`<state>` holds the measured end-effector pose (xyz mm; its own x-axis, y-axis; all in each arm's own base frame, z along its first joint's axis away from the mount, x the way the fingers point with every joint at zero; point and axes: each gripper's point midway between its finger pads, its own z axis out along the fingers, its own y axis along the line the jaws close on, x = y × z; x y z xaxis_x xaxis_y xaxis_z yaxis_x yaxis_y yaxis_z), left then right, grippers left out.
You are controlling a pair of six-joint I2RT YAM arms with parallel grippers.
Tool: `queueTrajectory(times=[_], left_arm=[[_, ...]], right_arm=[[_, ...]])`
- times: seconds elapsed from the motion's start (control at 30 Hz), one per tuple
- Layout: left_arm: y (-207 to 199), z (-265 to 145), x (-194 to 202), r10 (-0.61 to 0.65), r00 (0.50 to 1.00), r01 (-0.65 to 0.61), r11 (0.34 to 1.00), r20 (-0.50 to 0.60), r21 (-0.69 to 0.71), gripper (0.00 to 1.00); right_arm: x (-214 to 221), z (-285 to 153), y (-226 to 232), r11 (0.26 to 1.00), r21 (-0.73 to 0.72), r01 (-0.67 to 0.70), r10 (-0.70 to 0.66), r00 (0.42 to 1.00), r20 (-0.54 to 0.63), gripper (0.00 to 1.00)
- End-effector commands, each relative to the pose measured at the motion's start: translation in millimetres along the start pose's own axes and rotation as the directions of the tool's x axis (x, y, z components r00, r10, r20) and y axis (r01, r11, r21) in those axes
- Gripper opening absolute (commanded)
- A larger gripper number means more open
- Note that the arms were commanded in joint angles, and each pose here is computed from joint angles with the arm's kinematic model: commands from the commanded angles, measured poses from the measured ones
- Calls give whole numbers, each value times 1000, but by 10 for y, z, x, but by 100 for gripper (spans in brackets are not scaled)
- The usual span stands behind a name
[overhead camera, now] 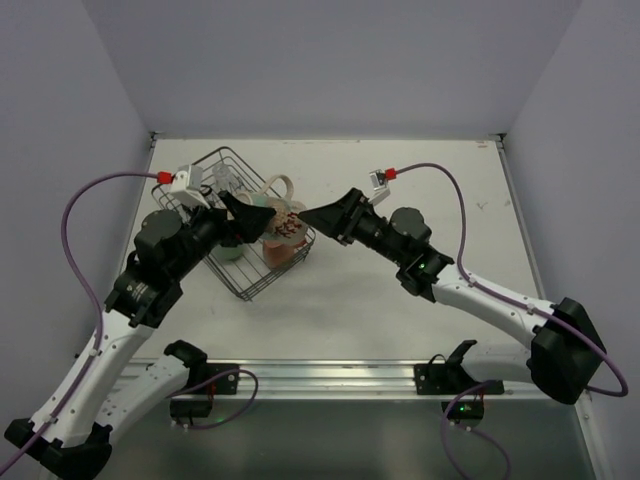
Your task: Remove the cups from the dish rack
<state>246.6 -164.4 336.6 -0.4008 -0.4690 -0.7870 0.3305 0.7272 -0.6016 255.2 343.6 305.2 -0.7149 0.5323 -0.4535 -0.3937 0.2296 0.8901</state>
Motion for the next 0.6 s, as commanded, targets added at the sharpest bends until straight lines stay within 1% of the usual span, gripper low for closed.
queueTrajectory(times=[0.0,0.03,0.07,0.1,0.13,0.17,0.2,0.23,0.27,0.3,0.33,0.37,0.53,0.57], left_arm=[[-599,-137,-414,-94,985,52,961,143,272,34],[-620,-131,-401,-116,984,71,954,139,291,34],[-652,-134,-371,-118,985,75,947,123,312,34],[-664,-128,-354,-125,986,83,944,113,320,34],[-681,-113,-326,-133,986,93,939,98,332,34],[-727,-123,-367,-135,984,88,931,112,355,33],[-758,-133,-391,-142,983,88,925,120,370,33],[-767,-135,-389,-143,983,89,922,119,377,33],[-760,-130,-379,-146,982,91,921,119,378,34],[-782,-137,-398,-147,981,87,917,126,389,34],[-791,-144,-402,-153,980,92,914,127,395,34],[-790,-137,-387,-156,980,95,911,124,401,35],[-808,-103,-339,-161,982,104,902,103,420,48],[-806,-97,-327,-163,982,108,901,97,420,50]], right_arm=[[-60,-48,179,994,-102,-30,33,999,28,80],[-10,-71,235,989,-142,-28,28,1000,-2,79],[-20,-93,350,979,-203,-16,16,1000,-3,78],[-12,-104,380,974,-227,-19,16,1000,-16,77],[56,-116,416,966,-256,-18,5,999,-53,75],[55,-138,509,953,-302,-11,-6,998,-56,73],[95,-139,519,948,-318,-17,-7,997,-74,69],[114,-152,543,941,-338,-23,-7,996,-86,68],[135,-208,658,918,-395,-30,-11,995,-101,64],[161,-225,656,913,-407,-38,-8,994,-111,58],[153,-252,712,897,-441,-36,-12,994,-105,49],[184,-270,683,895,-442,-59,7,993,-120,47],[168,-341,701,878,-476,-57,13,995,-95,31],[154,-357,711,876,-480,-52,13,996,-85,23]])
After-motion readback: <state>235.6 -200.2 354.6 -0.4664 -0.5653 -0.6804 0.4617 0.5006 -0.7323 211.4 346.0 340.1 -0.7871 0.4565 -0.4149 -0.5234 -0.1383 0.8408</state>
